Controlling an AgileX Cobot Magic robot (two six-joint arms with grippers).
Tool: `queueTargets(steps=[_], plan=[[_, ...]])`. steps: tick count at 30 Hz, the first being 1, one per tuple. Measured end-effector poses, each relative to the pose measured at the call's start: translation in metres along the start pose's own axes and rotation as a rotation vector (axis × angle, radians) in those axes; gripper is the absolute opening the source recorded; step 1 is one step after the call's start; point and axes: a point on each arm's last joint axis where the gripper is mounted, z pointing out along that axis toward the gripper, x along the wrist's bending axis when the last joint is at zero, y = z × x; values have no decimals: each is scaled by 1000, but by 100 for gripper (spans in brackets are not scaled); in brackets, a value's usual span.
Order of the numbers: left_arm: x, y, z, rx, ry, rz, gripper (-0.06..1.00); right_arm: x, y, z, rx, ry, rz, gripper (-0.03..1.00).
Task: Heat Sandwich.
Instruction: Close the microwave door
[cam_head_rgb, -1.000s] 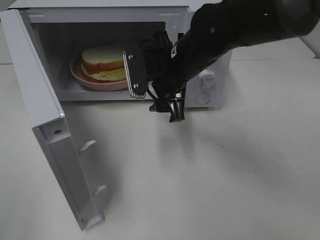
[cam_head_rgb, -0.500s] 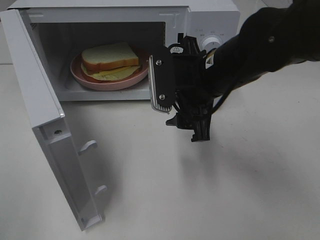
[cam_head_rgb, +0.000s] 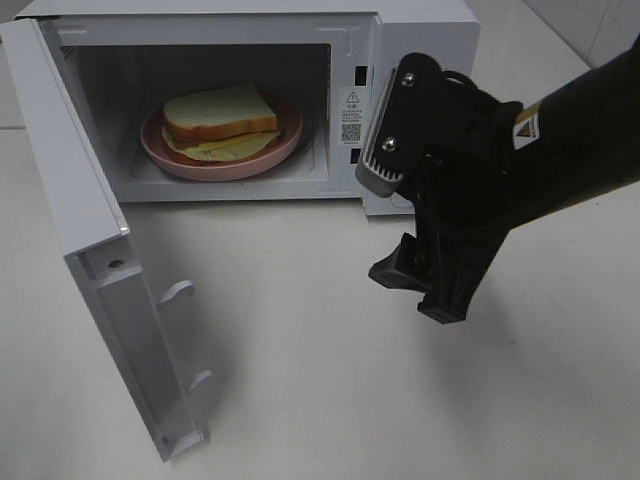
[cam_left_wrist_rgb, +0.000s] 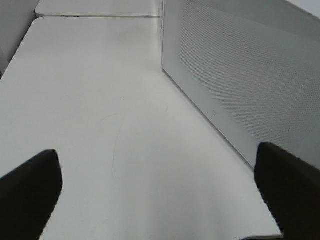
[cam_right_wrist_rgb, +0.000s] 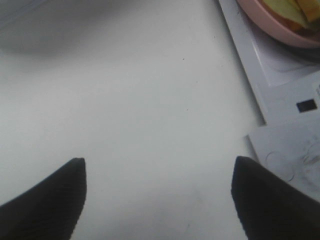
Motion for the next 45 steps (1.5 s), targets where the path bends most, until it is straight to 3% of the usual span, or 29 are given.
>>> queueTargets(steps=[1,6,11,22,32,40,45], plan=[[0,0,0,0,0,0,99,3,-2,-8,21,25,90,77],[0,0,0,0,0,0,99,12,-8,-24,92,87,263,77],[0,0,0,0,0,0,99,20,-16,-39,179,138,342,77],[0,0,0,0,0,-1,99,32,-26,-72,260,183,439,77],[0,0,0,0,0,-1,99,55,-48,-129,146,122,508,77],[0,0,0,0,0,-1,99,84,-85,-141,112,101,575,77],[0,0,0,0,0,-1,99,94,-111,-154,95,-2,676,77]])
